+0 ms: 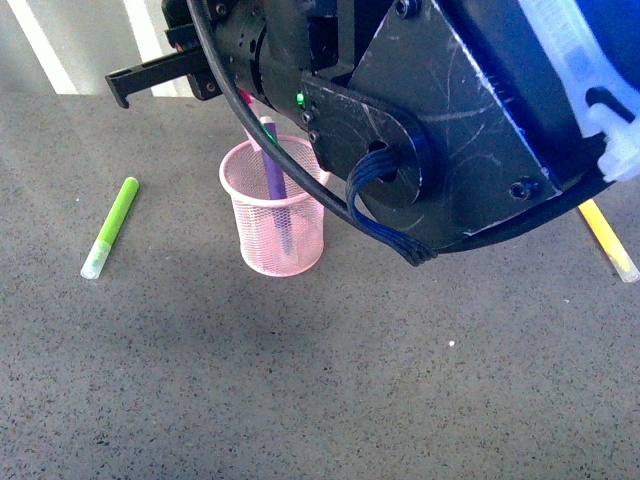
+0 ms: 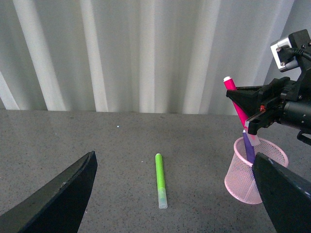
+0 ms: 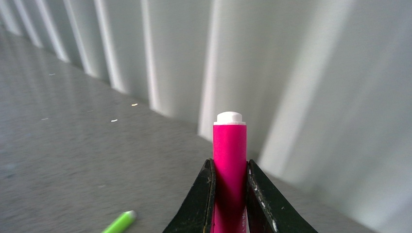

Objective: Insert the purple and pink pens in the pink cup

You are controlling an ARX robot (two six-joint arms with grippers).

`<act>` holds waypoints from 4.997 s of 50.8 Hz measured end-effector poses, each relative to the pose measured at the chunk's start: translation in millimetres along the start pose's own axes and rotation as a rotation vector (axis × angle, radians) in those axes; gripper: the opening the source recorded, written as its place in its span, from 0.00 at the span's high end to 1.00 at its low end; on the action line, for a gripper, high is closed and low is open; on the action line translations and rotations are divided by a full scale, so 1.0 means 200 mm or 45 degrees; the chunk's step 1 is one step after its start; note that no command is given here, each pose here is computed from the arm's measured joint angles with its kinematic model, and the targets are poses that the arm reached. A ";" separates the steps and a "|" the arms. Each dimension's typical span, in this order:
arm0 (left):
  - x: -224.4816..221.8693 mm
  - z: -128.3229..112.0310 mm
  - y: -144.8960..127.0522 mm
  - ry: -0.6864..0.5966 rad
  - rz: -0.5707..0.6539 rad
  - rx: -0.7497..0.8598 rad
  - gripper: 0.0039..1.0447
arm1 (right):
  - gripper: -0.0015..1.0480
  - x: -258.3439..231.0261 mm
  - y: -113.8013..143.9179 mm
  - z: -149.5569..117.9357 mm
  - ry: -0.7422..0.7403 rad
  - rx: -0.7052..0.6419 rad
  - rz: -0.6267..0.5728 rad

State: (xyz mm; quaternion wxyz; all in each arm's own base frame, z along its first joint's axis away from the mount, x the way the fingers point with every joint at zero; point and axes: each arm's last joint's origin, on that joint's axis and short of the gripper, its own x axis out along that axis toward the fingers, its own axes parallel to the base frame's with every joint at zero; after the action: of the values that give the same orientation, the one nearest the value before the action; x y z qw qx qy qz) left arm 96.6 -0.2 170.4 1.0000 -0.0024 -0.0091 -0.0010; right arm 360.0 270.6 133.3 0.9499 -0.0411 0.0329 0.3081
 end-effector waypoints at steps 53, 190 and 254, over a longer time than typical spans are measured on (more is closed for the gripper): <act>0.00 0.00 0.00 0.000 0.000 0.000 0.06 | 0.34 -0.02 0.01 -0.12 0.105 0.075 -0.107; 0.00 0.00 0.00 -0.001 0.000 0.000 0.06 | 0.97 -1.80 -0.38 0.02 -0.112 0.095 -0.799; 0.00 0.00 0.00 -0.002 0.000 0.000 0.06 | 0.40 -1.87 -0.33 0.00 -0.106 0.100 -0.798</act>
State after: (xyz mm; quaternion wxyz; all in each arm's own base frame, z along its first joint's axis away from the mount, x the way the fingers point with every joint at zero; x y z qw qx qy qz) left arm 96.5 -0.2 170.5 0.9999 -0.0022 -0.0100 -0.0010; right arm 96.7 0.2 170.0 1.0000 0.0001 -0.0085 0.0002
